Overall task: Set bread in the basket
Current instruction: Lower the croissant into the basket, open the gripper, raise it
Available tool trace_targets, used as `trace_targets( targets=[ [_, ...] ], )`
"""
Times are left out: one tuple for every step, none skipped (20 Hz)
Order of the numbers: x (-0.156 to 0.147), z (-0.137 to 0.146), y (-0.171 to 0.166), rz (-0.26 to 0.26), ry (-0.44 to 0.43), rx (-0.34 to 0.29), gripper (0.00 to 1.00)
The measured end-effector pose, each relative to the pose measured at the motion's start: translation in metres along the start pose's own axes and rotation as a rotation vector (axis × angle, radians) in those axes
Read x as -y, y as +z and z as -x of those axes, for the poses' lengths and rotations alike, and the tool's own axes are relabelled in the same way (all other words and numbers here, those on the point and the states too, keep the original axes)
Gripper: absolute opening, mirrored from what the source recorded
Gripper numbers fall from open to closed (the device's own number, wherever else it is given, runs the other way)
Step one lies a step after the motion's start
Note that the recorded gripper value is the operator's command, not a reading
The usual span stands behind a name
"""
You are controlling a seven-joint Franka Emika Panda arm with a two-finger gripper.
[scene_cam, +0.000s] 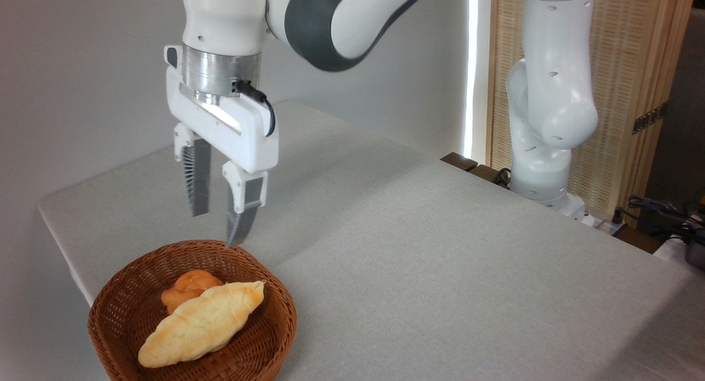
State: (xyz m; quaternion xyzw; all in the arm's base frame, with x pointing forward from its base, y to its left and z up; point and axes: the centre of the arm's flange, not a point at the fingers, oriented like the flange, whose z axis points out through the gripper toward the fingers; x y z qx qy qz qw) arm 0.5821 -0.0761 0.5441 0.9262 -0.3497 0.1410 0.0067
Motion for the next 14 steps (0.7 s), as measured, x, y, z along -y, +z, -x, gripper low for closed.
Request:
trace_targets(
  targets=[
    [-0.005,0.002,0.001,0.01,0.007,0.036,1.0],
    [-0.01,0.004,0.003,0.021,0.008,0.073,1.0],
    [-0.015,0.005,0.004,0.032,0.013,0.109,1.0],
    [-0.019,0.007,0.005,0.045,0.018,0.139,1.0],
    [-0.023,0.008,0.005,0.056,0.02,0.161,1.0],
    [-0.026,0.009,0.005,0.066,0.015,0.177,1.0],
    [-0.027,0.011,0.006,0.074,0.006,0.191,1.0],
    [-0.027,0.012,0.006,0.077,-0.009,0.197,1.0],
    [-0.027,0.013,0.005,0.076,-0.024,0.198,1.0],
    [-0.026,0.013,0.003,0.075,-0.035,0.196,1.0],
    [-0.024,0.014,0.001,0.074,-0.043,0.192,1.0],
    [-0.022,0.016,-0.002,0.072,-0.05,0.187,1.0],
    [-0.019,0.018,-0.005,0.074,-0.061,0.18,1.0],
    [-0.015,0.02,-0.009,0.08,-0.075,0.168,1.0]
  ],
)
